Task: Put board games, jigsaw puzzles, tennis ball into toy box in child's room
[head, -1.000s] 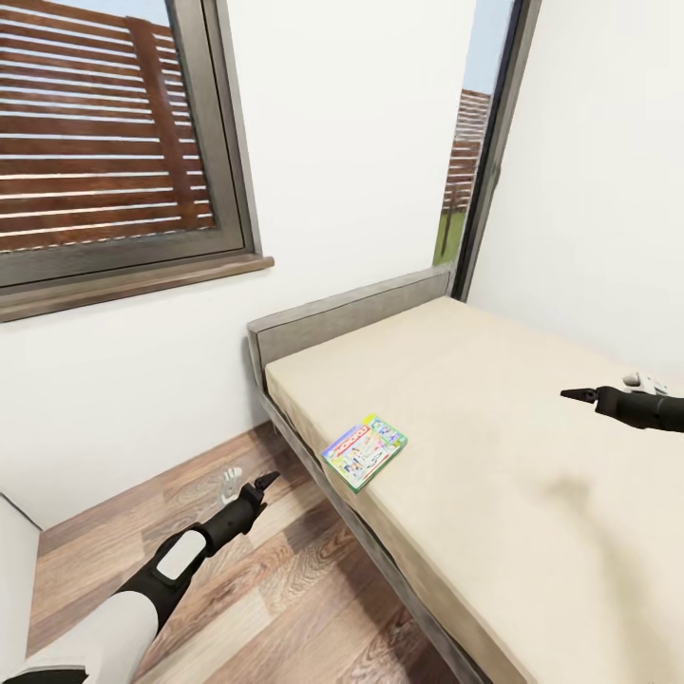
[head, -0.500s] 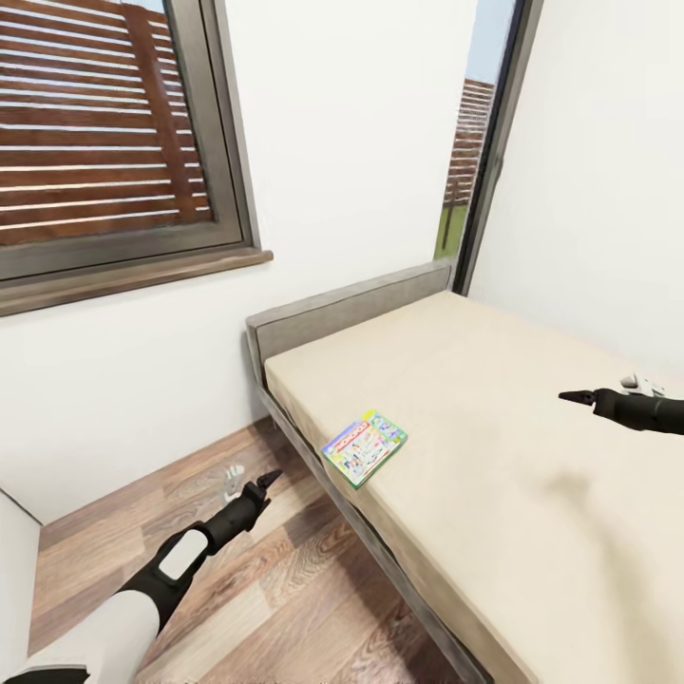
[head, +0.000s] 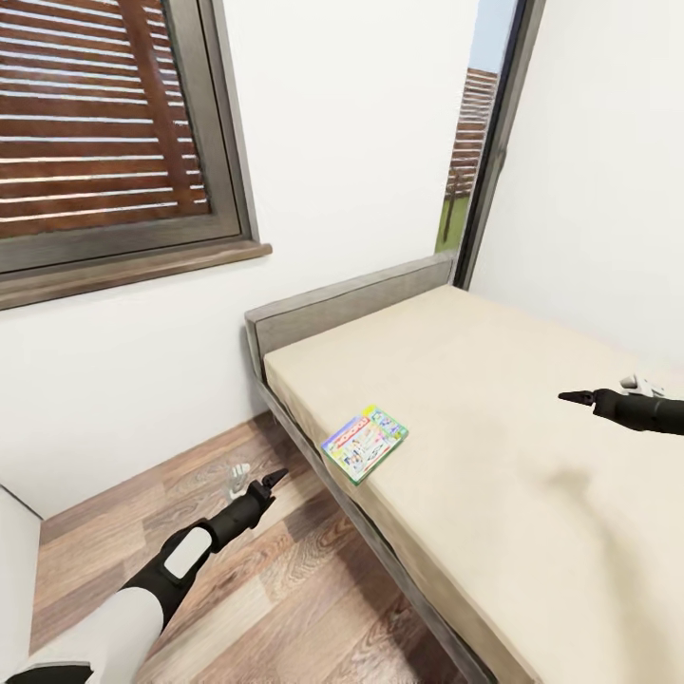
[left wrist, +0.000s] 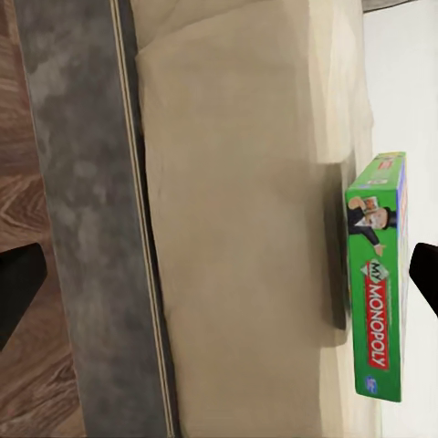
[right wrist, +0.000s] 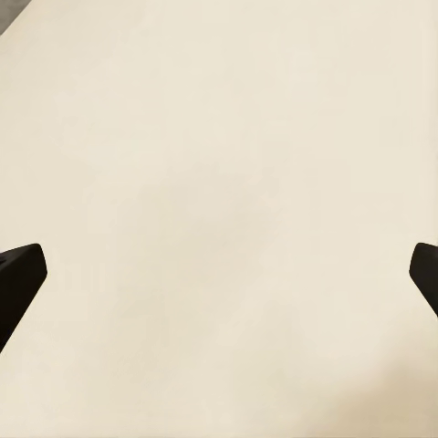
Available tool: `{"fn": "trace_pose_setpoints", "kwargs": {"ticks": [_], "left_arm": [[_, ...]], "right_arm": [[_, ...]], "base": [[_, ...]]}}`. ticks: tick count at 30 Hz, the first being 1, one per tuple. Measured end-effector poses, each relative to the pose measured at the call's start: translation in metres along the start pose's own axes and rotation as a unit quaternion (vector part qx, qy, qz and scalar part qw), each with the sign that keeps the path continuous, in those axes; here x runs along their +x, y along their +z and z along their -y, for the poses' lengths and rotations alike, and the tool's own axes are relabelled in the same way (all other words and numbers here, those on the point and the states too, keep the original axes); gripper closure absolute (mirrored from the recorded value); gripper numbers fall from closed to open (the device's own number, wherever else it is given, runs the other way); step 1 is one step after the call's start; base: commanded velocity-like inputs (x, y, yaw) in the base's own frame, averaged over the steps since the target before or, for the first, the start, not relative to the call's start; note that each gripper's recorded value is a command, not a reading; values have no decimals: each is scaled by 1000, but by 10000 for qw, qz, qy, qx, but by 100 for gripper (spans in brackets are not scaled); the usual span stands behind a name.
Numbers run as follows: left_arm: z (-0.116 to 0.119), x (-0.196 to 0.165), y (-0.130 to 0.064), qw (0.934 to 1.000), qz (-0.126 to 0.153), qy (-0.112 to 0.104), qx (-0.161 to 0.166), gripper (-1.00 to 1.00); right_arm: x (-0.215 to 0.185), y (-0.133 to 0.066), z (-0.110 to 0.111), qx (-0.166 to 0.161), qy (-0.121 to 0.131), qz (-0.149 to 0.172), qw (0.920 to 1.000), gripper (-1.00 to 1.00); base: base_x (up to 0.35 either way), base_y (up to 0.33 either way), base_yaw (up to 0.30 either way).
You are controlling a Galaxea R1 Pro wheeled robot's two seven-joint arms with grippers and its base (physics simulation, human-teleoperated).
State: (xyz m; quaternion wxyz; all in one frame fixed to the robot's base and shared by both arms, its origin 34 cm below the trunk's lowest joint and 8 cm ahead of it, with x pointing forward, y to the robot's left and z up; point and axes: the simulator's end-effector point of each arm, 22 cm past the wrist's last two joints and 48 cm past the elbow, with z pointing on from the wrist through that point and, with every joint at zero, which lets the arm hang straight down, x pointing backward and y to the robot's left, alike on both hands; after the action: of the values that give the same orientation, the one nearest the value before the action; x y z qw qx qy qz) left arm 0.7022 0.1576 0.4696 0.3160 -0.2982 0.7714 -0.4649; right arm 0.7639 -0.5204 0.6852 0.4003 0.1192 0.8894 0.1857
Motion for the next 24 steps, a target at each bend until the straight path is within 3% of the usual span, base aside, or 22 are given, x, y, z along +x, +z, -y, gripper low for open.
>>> {"fn": "trace_pose_setpoints", "kwargs": {"ticks": [24], "left_arm": [[10, -1, 2, 9999, -11, 48, 161, -100]], "right_arm": [[2, 2, 1, 1, -3, -16, 10000, -100]], "base": [[0, 0, -17]]}}
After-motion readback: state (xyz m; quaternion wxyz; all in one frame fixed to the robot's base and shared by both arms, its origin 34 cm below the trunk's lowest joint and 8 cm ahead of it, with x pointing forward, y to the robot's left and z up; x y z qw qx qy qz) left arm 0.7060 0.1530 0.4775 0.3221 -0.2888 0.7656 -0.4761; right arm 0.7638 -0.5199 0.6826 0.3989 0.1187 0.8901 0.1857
